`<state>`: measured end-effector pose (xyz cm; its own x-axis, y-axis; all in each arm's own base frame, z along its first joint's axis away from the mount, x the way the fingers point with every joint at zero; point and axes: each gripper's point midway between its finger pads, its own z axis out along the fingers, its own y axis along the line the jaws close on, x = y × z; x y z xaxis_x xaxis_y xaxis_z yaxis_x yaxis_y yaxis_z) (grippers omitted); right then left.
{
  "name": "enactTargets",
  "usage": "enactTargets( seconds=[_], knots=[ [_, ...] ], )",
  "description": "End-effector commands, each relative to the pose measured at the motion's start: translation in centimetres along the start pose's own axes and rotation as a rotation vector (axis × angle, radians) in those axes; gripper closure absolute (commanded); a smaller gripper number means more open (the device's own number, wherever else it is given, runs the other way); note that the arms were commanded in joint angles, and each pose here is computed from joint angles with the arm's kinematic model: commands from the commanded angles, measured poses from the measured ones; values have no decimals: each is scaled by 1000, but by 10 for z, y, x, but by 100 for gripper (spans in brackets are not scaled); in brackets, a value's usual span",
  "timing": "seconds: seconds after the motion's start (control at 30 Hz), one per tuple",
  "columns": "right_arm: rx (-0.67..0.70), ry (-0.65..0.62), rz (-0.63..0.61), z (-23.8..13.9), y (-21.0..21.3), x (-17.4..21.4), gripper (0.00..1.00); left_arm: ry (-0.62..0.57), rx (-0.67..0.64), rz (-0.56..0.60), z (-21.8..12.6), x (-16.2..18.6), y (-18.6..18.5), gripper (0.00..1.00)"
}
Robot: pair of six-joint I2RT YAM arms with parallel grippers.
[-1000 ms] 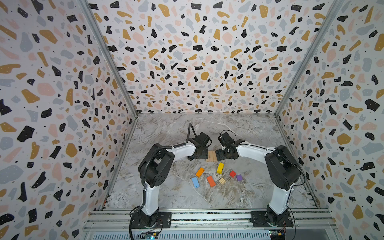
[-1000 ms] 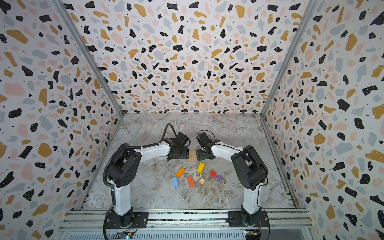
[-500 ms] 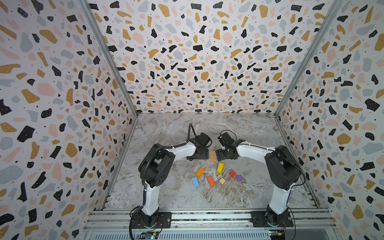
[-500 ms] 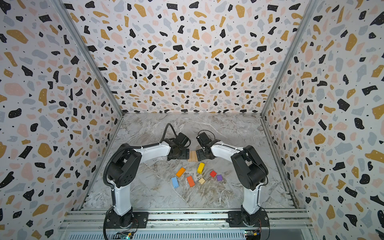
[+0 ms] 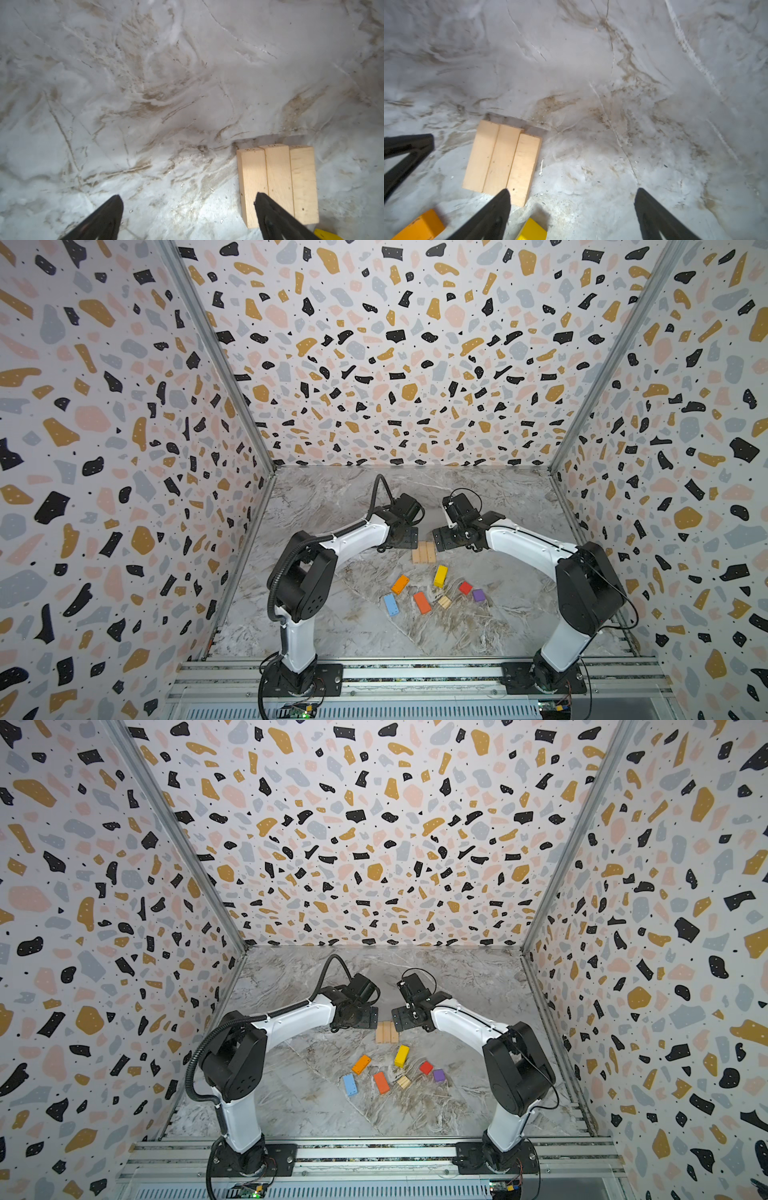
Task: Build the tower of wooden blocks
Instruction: 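Lift the left gripper away while the right gripper moves over the orange block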
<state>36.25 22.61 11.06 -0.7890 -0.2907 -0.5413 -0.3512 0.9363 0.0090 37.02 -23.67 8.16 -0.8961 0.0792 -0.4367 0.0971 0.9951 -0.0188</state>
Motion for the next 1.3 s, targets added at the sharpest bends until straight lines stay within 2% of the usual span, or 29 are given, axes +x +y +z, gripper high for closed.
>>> enactTargets(
  seconds=[0.0,0.23,0.43,0.67,0.83,0.97,1.27],
  knots=[
    [-53,-37,-74,-31,14,-8,3,-13,8,25,-20,-6,10,0],
    [-137,-72,-220,-62,57,-1,2,37,66,-20,-29,0,36,0],
    [-178,-46,-351,-66,101,23,2,3,54,-61,-42,8,67,0],
    [-239,-2,-461,-53,140,56,4,-9,60,-122,-52,28,100,0],
    [-265,32,-514,-37,159,78,10,-23,56,-159,-58,40,118,0],
    [-257,60,-543,-25,168,92,16,-33,55,-169,-61,46,124,0],
    [-260,91,-561,-6,179,106,20,-32,72,-187,-56,65,127,0]
  ],
)
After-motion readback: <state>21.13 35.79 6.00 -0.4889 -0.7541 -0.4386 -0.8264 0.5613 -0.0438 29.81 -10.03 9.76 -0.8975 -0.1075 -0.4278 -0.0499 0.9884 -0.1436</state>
